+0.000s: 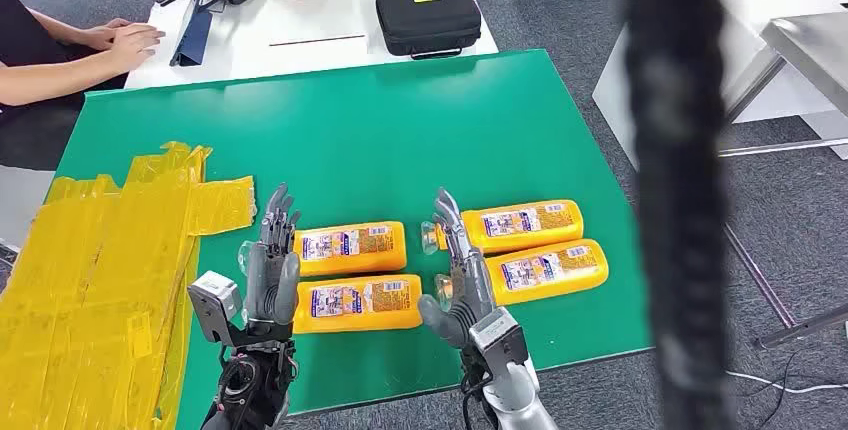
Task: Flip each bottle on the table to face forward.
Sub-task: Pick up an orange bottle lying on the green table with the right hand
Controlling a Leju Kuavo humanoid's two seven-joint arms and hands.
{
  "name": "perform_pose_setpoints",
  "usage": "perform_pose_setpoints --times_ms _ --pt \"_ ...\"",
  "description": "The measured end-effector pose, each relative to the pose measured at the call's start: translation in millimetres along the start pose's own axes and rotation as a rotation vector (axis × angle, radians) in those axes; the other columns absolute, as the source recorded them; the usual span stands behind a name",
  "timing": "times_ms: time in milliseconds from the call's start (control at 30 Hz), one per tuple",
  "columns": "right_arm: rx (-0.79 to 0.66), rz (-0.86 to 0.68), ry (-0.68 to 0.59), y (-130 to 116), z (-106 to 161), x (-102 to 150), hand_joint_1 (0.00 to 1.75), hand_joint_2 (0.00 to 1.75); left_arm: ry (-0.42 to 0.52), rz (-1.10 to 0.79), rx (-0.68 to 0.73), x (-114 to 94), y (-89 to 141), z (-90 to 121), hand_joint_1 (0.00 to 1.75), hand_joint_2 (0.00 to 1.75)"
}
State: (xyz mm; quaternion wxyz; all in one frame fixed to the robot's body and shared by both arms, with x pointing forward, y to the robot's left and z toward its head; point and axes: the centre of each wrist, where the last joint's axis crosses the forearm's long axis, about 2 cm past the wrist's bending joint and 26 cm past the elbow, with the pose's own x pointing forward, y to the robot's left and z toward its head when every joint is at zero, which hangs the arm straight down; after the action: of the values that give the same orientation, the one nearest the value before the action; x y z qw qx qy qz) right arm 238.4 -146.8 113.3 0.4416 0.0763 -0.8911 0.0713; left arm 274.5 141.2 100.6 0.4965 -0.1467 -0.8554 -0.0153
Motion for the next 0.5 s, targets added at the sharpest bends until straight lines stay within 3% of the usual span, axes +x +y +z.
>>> perform_pose_setpoints --times_ms 333,500 --pt "-0.266 0.098 -0.021 -2 -9 9 0.00 1.75 0.007 -0.022 0.004 -1 -1 0 0.00 1.75" --pt "-0.193 0.033 0.004 -1 -12 9 0.00 1.75 0.008 -0.027 0.011 -1 0 0 0.00 1.75"
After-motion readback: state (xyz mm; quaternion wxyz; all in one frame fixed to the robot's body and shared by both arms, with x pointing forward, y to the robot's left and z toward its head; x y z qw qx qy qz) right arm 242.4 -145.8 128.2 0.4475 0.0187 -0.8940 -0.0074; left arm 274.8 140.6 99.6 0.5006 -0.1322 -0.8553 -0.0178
